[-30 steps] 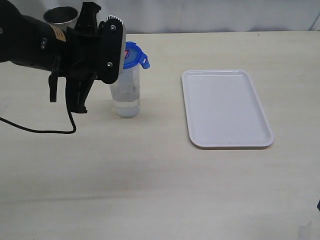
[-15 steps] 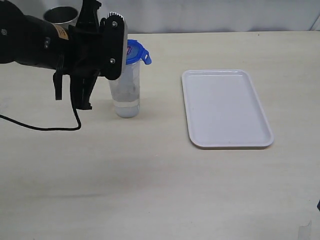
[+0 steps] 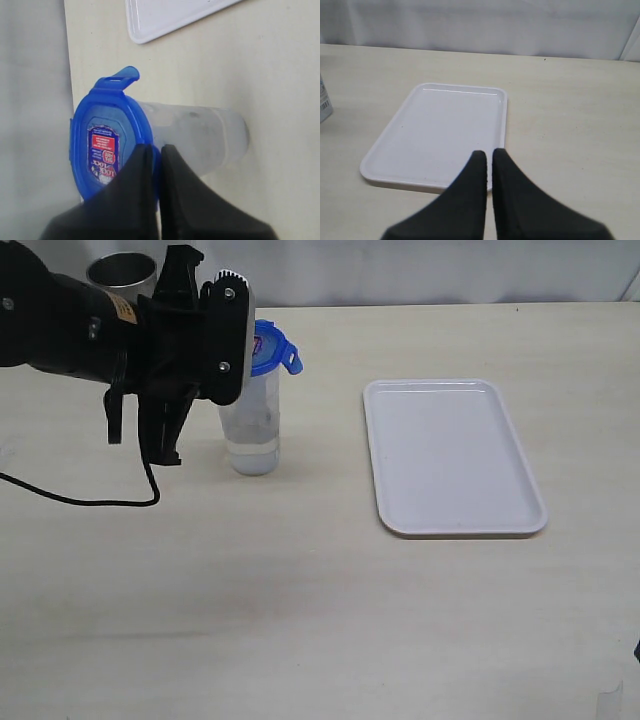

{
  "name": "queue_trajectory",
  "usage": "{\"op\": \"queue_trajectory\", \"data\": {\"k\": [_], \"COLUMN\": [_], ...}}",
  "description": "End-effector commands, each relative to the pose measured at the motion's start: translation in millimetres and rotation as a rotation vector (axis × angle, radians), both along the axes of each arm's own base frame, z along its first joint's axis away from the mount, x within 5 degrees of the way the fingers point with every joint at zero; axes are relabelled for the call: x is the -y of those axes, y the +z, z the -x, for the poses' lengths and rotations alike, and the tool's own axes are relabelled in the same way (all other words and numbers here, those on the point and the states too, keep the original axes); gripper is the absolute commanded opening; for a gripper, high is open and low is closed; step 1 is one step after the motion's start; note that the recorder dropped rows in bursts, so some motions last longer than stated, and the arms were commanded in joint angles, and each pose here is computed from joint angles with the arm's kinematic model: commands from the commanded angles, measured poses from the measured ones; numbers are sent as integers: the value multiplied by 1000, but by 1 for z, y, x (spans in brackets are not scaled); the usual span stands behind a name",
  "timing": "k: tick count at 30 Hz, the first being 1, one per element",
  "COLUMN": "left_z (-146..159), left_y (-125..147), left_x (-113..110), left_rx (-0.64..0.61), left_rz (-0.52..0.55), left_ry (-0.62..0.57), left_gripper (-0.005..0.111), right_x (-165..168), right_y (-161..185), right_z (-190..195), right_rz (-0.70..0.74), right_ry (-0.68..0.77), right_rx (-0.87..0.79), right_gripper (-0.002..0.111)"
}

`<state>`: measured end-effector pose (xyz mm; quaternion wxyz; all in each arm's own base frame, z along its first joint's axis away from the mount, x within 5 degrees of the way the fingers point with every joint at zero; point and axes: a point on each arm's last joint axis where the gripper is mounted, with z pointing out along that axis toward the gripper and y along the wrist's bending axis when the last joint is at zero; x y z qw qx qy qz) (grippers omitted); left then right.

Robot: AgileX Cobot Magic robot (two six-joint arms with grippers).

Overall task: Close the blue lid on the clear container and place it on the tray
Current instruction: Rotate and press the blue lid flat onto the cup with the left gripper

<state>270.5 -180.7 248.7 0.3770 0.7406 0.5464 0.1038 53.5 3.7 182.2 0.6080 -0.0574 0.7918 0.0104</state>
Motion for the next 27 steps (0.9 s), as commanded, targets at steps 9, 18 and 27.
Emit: {"op": "queue_trajectory", "data": {"k": [9, 18, 27], "left_z": [-1, -2, -4], "left_y": [1, 2, 4], "left_x": [1, 1, 2], "left_rx": [7, 9, 17], "left_rz": [23, 48, 92], "left_ry": [16, 40, 79], "left_gripper": [8, 39, 39], "right_x": [0, 0, 0], "right_y": [0, 0, 0], "right_z": [0, 0, 0], "right_rz": [2, 2, 2], "right_ry": [-6, -6, -6], "right_rx": [6, 6, 6], "right_gripper": [4, 4, 4]}}
